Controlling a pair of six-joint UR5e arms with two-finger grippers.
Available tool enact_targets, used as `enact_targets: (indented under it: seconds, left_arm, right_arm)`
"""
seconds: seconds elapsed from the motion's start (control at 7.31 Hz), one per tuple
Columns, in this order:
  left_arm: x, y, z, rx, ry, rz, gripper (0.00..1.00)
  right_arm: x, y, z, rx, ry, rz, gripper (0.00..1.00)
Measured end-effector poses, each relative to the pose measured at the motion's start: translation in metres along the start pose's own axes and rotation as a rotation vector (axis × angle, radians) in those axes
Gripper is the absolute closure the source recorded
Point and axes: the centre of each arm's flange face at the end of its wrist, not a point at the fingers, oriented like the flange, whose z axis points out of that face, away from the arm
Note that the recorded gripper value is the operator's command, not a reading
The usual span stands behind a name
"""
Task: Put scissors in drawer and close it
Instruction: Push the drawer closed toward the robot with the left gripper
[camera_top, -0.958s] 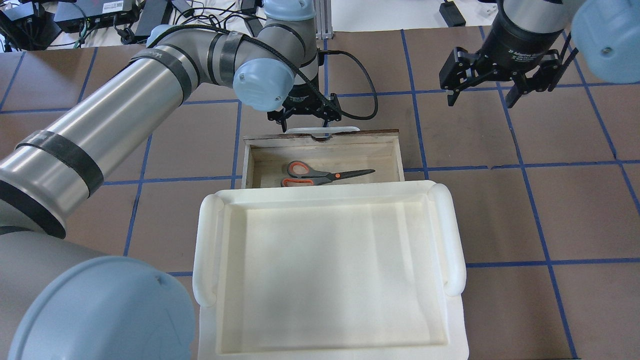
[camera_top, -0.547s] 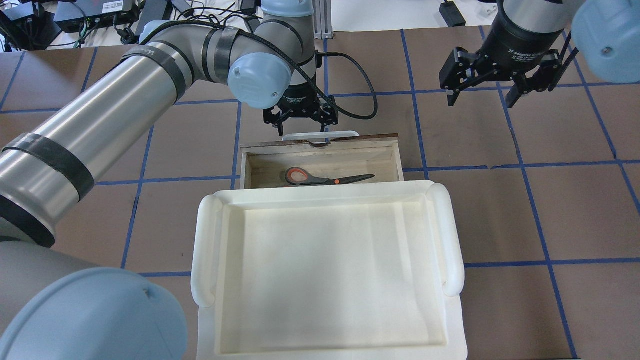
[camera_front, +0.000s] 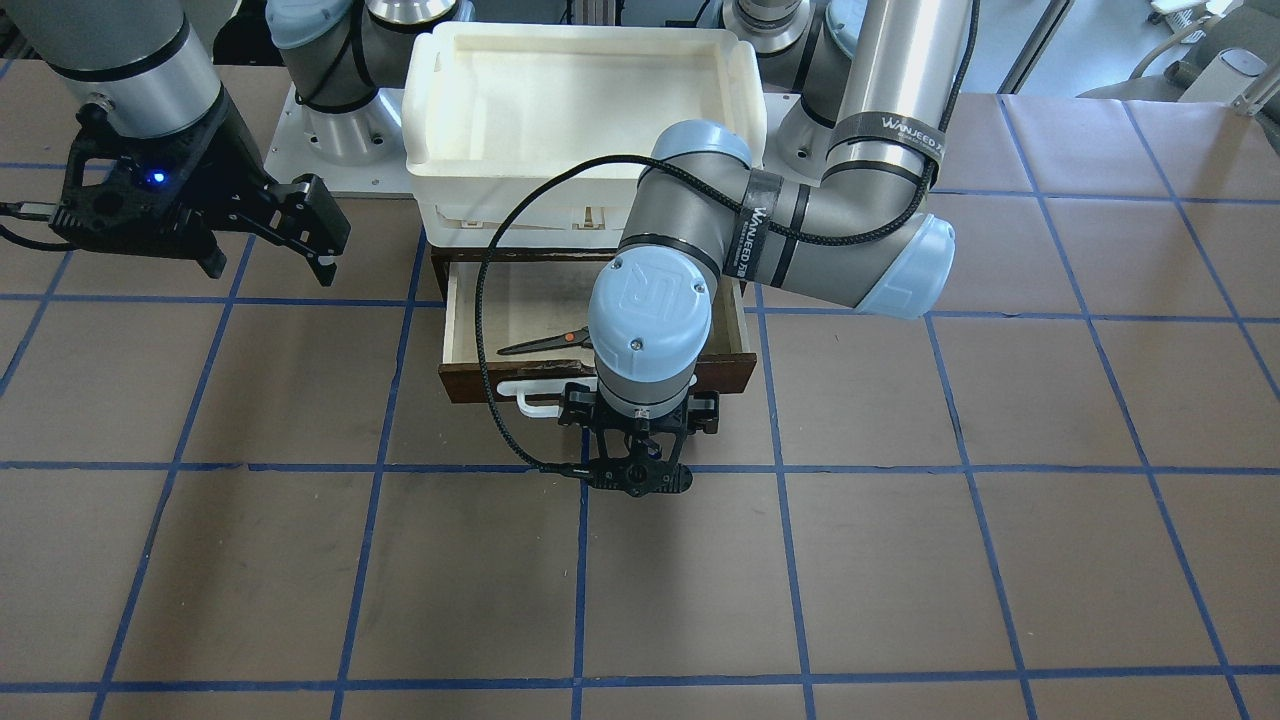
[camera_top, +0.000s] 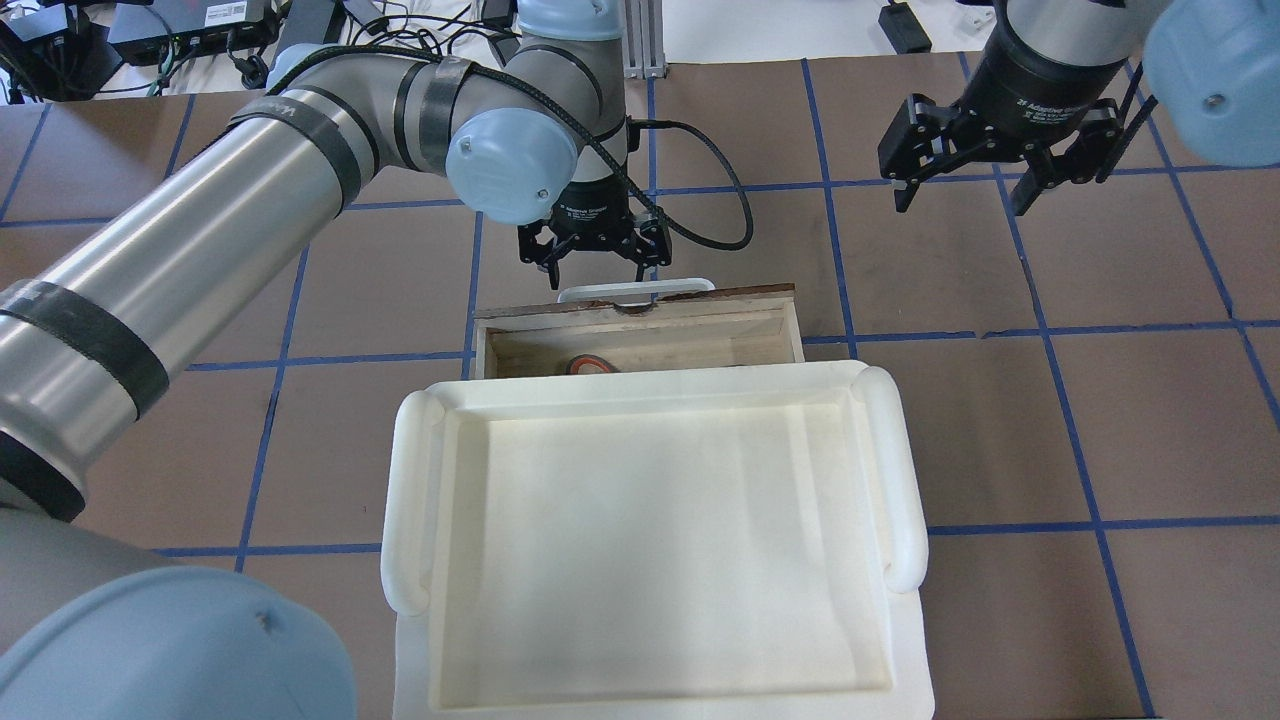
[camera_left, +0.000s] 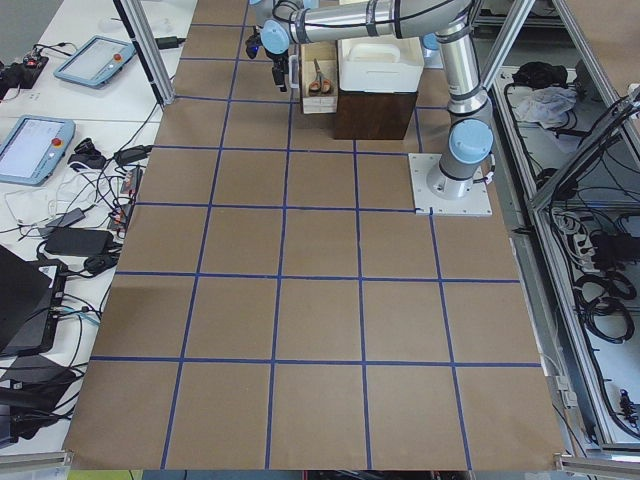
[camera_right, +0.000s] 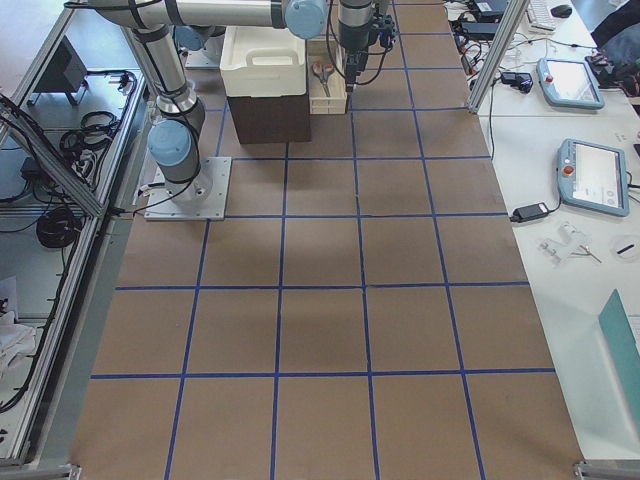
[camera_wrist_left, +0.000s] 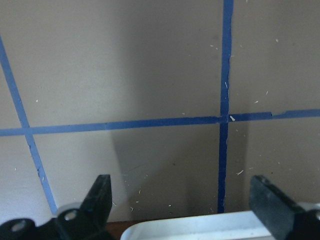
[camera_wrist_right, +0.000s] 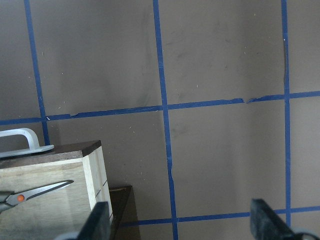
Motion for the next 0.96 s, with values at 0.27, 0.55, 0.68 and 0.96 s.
enact_targets:
  seconds: [0.27,0.55,0.68,0.96]
  left_arm:
    - [-0.003,0.012,0.002,-0.012,-0.001,0.0,0.0]
    - [-0.005,0.024,0.004,-0.023,-0.002,0.001,0.0]
    - [-0.006,0.029,0.002,-0.032,-0.003,0.002,0.0]
    - [-0.008,0.039,-0.004,-0.054,-0.006,0.006,0.0]
  right_arm:
    - [0.002,-0.001,0.0,0.001,0.013,0.001,0.0]
    - [0.003,-0.001,0.0,0.002,0.019,0.003,0.0]
    - [0.003,-0.001,0.0,0.002,0.019,0.002,0.0]
    - [0.003,-0.002,0.0,0.008,0.012,0.0,0.0]
